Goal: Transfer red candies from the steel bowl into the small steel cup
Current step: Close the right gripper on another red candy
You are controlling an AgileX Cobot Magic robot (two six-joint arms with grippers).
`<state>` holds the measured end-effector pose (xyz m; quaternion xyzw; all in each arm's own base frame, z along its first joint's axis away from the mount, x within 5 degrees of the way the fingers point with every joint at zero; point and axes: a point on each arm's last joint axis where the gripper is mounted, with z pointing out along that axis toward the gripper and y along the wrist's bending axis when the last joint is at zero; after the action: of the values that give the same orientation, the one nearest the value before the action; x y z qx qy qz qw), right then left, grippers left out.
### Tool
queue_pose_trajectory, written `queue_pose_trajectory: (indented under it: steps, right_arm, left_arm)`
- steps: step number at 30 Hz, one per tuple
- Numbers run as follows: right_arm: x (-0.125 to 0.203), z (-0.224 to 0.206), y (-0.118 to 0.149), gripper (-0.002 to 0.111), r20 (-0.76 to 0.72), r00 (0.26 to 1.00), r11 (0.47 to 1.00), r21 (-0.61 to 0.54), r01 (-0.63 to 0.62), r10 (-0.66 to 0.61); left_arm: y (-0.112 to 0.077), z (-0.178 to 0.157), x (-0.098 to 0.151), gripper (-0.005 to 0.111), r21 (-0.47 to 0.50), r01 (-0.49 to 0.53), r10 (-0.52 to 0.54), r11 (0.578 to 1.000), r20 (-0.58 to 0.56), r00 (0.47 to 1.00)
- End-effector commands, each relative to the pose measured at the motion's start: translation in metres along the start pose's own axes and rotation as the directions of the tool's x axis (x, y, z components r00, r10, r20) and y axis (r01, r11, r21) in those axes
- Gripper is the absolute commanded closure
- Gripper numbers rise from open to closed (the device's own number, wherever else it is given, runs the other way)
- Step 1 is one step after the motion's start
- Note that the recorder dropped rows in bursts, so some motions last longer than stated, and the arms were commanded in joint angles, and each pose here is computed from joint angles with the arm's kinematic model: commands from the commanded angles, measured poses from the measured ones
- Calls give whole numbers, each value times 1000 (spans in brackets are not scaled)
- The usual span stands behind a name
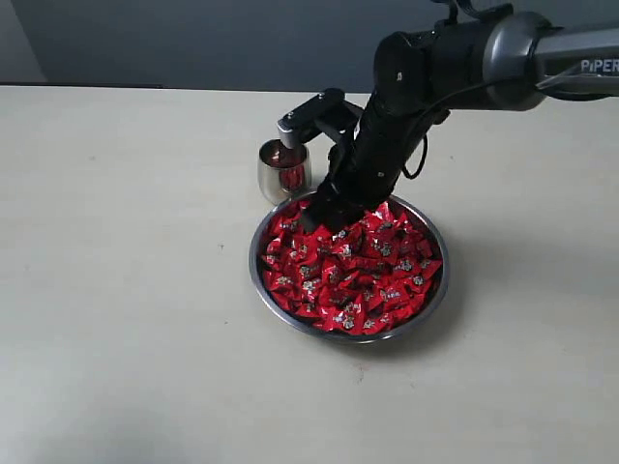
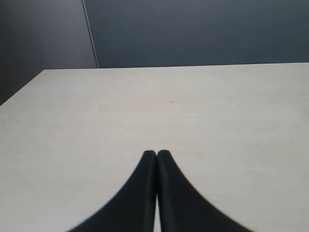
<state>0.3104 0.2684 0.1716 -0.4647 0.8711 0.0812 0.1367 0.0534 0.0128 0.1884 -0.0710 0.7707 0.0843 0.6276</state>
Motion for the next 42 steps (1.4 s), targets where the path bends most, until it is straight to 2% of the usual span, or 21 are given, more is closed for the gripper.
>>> queue_pose_trajectory:
  steps: [1, 15, 20, 26, 42]
  right_arm:
    - [-3, 2, -7, 74, -10, 998, 997, 54, 63, -63]
    - [-11, 15, -10, 74, -50, 997, 998, 32, 59, -57]
    - [-14, 18, 2, 74, -52, 994, 995, 25, 94, -93]
    - [-7, 35, 3, 74, -117, 988, 994, 12, 107, -105]
    - [-5, 33, 0, 74, -148, 981, 991, 27, 130, -124]
  left_arm:
    - [0, 0, 1, 106, 4, -4, 4, 1000, 3, 1000]
    - [0, 0, 1, 106, 4, -4, 4, 1000, 3, 1000]
    - [0, 0, 1, 106, 4, -4, 4, 1000, 3, 1000]
    - [0, 0, 1, 106, 4, -4, 4, 1000, 3, 1000]
    - [0, 0, 1, 106, 4, -4, 4, 1000, 3, 1000]
